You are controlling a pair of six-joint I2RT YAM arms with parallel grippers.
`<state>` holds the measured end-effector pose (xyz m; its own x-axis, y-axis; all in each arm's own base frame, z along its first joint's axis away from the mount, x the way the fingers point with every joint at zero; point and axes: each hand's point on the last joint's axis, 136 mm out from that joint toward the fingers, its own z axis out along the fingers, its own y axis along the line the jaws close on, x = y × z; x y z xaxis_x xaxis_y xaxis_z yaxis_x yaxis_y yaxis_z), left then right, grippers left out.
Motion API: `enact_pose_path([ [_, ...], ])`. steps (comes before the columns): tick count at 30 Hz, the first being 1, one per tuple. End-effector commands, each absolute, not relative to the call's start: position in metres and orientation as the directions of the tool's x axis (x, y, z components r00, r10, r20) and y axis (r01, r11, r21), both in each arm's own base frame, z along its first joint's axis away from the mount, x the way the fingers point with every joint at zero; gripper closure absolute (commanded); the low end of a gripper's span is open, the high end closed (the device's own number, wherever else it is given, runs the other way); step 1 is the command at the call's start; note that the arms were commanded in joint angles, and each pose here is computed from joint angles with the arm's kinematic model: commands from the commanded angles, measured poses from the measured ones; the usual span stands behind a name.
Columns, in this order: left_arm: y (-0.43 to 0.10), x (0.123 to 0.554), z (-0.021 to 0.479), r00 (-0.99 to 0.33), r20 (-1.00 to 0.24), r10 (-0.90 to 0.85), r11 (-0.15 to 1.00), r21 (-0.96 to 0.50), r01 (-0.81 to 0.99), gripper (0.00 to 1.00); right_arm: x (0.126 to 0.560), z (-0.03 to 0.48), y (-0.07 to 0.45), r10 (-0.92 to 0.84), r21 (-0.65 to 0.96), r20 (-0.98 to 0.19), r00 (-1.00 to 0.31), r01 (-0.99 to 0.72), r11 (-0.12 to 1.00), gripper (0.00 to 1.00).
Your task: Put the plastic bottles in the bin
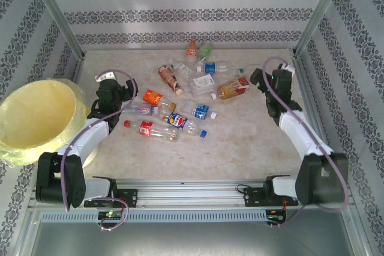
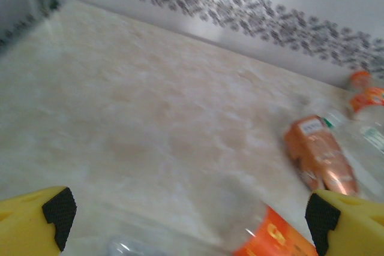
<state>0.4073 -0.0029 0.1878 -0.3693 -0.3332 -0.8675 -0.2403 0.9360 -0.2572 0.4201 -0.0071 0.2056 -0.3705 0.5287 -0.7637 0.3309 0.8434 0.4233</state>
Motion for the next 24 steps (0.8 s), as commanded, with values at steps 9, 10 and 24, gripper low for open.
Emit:
enact_pose_path([
  [9,-0.065,0.393,0.178,-0.563,-0.663,-0.494,0.849,-0.508,-0.147,0.0,0.452,0.119,0.036,0.841,0.491,-0.272,-0.467,0.684,0.539,0.02],
  [10,-0.067,0.392,0.177,-0.577,-0.656,-0.487,0.851,-0.505,-0.145,0.0,0.456,0.112,0.039,0.859,0.486,-0.246,-0.449,0.71,0.511,0.02],
  [24,-0.074,0.398,0.167,-0.653,-0.623,-0.431,0.875,-0.464,-0.135,0.0,0.504,0.058,0.059,0.873,0.346,-0.225,-0.433,0.802,0.487,0.02],
])
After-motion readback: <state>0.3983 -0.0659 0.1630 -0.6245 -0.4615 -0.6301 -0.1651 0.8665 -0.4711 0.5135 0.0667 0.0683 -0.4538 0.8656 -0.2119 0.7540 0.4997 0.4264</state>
